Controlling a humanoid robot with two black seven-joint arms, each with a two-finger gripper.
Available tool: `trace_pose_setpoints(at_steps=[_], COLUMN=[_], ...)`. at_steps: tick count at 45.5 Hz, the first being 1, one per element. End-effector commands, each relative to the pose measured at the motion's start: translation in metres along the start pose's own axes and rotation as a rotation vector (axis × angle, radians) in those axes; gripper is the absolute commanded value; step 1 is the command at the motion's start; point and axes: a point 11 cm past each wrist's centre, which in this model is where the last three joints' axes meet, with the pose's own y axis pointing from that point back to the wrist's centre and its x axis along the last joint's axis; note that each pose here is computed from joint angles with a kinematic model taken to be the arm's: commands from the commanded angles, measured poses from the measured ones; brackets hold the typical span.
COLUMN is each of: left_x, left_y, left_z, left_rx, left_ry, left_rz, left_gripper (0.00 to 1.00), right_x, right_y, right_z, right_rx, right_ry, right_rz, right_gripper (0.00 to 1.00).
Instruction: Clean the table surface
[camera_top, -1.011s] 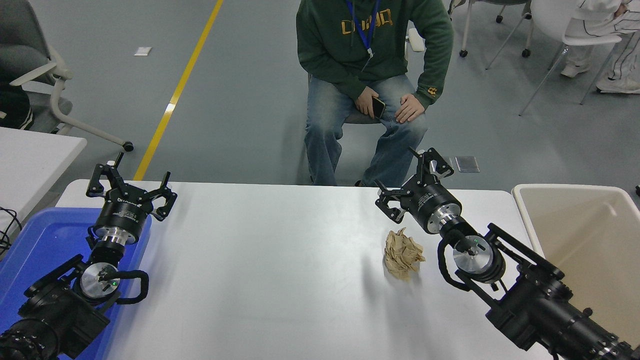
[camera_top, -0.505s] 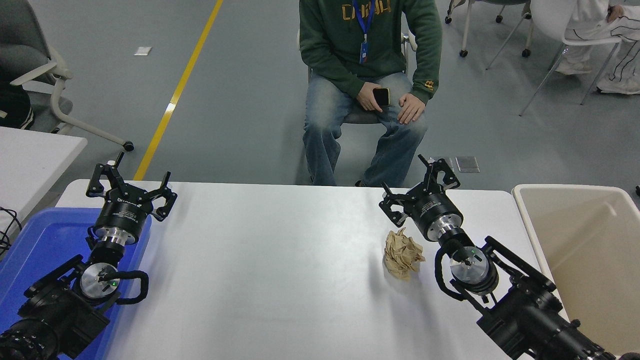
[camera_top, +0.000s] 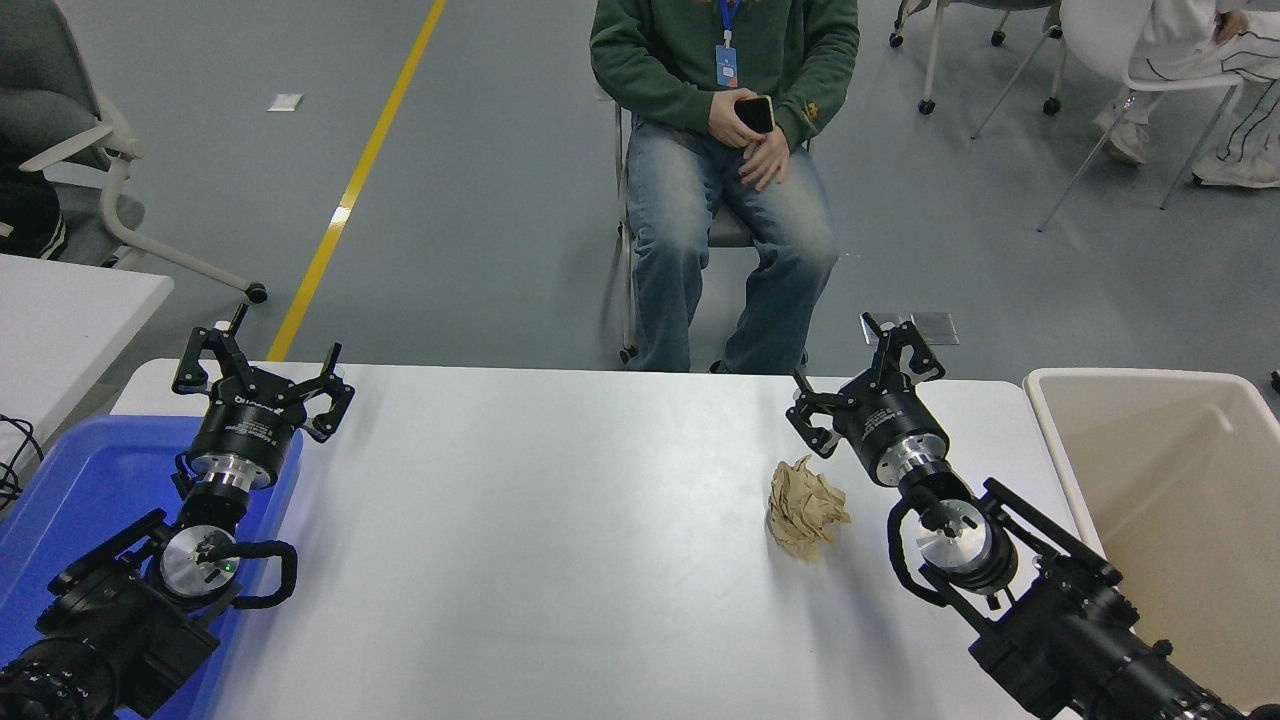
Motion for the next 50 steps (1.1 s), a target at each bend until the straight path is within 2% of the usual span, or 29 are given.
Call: trace_pose_setpoints(at_steps=[1,21,50], left_x=[0.000,0.000,0.000], left_y=[0.000,0.000,0.000], left_z=[0.000,0.000,0.000], left_rx=[0.001,0.001,0.001], left_ry=[0.000,0.000,0.000], left_rz=[0.000,0.000,0.000], left_gripper=[1.00,1.00,1.00], right_x=[0.002,0.029,0.011], right_y=[0.000,0.010,0.049], right_z=[-0.005,-0.033,-0.021], right_rx=[0.013,0.014,-0.247], right_ry=[0.090,0.256,0.853], right_rz=[-0.019,-0.016,-0.155], right_gripper=[0.99,0.99,0.99])
